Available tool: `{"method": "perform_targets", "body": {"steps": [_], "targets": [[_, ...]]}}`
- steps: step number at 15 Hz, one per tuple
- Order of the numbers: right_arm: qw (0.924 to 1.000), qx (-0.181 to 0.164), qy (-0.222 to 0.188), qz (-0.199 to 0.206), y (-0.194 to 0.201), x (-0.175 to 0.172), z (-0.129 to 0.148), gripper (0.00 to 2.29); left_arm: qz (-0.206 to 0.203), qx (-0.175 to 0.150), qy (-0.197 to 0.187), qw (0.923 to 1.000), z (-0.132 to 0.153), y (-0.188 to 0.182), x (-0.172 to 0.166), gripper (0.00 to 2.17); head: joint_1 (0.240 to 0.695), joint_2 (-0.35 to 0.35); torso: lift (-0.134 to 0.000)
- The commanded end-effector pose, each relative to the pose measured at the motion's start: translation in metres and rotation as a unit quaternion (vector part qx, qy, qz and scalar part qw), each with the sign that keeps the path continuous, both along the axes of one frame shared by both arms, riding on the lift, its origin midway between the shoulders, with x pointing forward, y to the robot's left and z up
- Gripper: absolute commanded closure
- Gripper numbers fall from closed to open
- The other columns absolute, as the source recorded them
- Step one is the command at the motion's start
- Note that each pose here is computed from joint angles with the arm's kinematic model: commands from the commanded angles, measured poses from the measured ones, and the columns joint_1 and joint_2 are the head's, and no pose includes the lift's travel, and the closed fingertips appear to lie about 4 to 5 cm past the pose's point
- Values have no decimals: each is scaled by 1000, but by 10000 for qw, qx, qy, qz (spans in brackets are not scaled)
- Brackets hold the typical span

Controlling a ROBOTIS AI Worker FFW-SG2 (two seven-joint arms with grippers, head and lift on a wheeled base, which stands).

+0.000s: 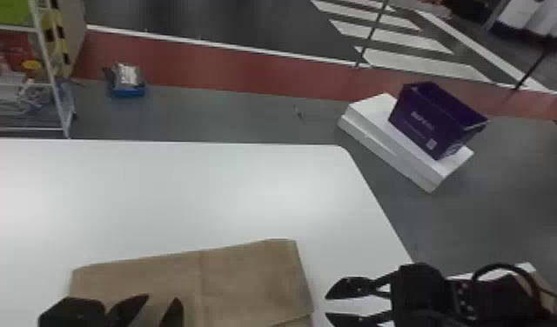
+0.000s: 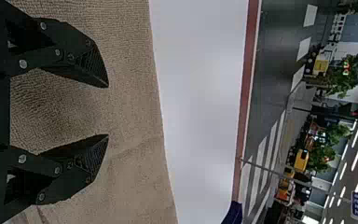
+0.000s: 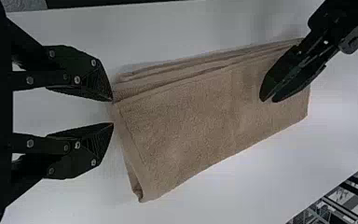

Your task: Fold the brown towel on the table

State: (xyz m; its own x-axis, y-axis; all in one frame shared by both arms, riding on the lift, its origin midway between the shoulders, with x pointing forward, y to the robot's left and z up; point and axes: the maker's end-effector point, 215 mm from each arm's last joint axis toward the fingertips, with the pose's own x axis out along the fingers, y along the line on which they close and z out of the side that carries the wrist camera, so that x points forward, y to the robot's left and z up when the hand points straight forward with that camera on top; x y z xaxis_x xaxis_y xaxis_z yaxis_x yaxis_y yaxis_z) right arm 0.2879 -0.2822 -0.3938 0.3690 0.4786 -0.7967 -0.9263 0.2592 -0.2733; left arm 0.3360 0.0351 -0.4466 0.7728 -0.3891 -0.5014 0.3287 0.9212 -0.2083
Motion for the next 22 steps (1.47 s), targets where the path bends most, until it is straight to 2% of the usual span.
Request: {"method": "perform_targets", "body": {"steps": [1,5,9,18,22], "targets": [[9999,-47,94,10,2,0,-8,829,12,13,-5,10000,0,1,0,599,695,-350,-124],[9994,-132,307,44,10,1,-28,829,8,4,-19,10000,1,0,1,599,695,-350,-124],[9992,-169,357,33,15,8,-36,832,-1,14,-33,10000,2,1,0,599,695,-350,-124],[9984,-292,480,-117,16,8,-49,886,-32,-13,-58,10000,5,0,-3,599,695,-350,-124],[9989,-280,367,-110,19,14,-46,930,-51,-45,-68,10000,9,-2,-6,599,695,-350,-124]]}}
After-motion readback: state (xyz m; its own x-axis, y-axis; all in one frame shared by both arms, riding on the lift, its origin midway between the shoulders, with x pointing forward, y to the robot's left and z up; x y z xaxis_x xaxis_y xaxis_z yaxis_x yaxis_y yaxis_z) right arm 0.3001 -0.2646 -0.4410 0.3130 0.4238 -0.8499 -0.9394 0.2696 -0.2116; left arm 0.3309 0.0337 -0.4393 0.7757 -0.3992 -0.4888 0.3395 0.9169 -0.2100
